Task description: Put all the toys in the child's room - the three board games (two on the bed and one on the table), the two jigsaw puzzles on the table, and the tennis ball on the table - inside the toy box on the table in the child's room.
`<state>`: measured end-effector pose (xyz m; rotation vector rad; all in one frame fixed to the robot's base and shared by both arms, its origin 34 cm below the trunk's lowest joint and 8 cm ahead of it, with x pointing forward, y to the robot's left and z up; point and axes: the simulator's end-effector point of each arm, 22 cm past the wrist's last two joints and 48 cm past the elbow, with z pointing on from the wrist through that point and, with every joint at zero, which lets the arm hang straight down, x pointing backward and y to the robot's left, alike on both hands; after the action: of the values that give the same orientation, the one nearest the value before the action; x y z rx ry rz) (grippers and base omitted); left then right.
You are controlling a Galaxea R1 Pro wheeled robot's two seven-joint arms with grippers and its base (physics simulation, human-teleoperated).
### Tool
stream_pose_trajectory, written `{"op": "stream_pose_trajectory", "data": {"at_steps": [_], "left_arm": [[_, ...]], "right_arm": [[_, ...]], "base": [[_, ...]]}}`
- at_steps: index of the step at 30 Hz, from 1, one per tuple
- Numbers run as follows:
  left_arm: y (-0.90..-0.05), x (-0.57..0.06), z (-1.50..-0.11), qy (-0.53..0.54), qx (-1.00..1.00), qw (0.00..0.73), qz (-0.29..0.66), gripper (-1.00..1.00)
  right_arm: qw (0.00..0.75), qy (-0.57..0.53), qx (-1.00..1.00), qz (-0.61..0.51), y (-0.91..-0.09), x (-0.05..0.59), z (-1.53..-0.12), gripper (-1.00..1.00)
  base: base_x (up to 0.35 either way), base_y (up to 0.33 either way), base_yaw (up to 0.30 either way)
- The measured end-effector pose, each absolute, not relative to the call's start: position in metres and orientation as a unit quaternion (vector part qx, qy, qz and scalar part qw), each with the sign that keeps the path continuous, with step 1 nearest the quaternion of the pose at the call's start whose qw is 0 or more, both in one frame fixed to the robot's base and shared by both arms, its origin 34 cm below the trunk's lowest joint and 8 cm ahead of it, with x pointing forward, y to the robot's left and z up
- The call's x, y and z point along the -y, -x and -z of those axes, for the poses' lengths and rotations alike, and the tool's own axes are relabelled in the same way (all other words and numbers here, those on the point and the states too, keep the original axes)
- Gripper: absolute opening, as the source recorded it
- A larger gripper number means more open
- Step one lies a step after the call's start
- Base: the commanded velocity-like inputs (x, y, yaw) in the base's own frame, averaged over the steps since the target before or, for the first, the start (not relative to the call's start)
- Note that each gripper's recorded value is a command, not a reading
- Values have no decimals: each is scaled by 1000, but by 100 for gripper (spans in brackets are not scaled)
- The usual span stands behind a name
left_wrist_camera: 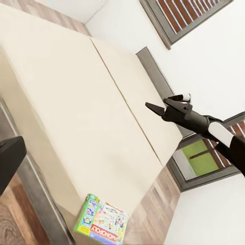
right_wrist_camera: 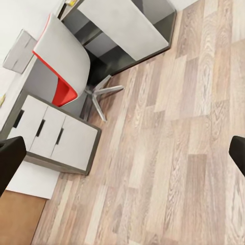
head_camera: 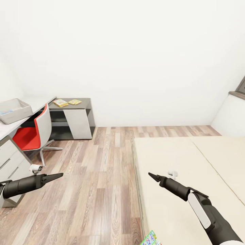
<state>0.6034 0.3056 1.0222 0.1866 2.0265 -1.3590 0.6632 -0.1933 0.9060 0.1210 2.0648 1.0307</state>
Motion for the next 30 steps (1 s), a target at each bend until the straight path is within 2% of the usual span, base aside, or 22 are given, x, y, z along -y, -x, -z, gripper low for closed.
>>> {"op": "stream_pose_trajectory", "data": {"at_steps": [16, 30], "left_arm": [[-603, -306, -1022, -72, -779, 340, 522, 100], [-603, -307, -1022, -72, -780, 340, 521, 100]], "right_arm": [[404, -50, -817, -408, -664, 194, -906, 100], [403, -50, -817, -410, -663, 191, -906, 100]], "base": [[0, 171, -11], [0, 278, -215]]}}
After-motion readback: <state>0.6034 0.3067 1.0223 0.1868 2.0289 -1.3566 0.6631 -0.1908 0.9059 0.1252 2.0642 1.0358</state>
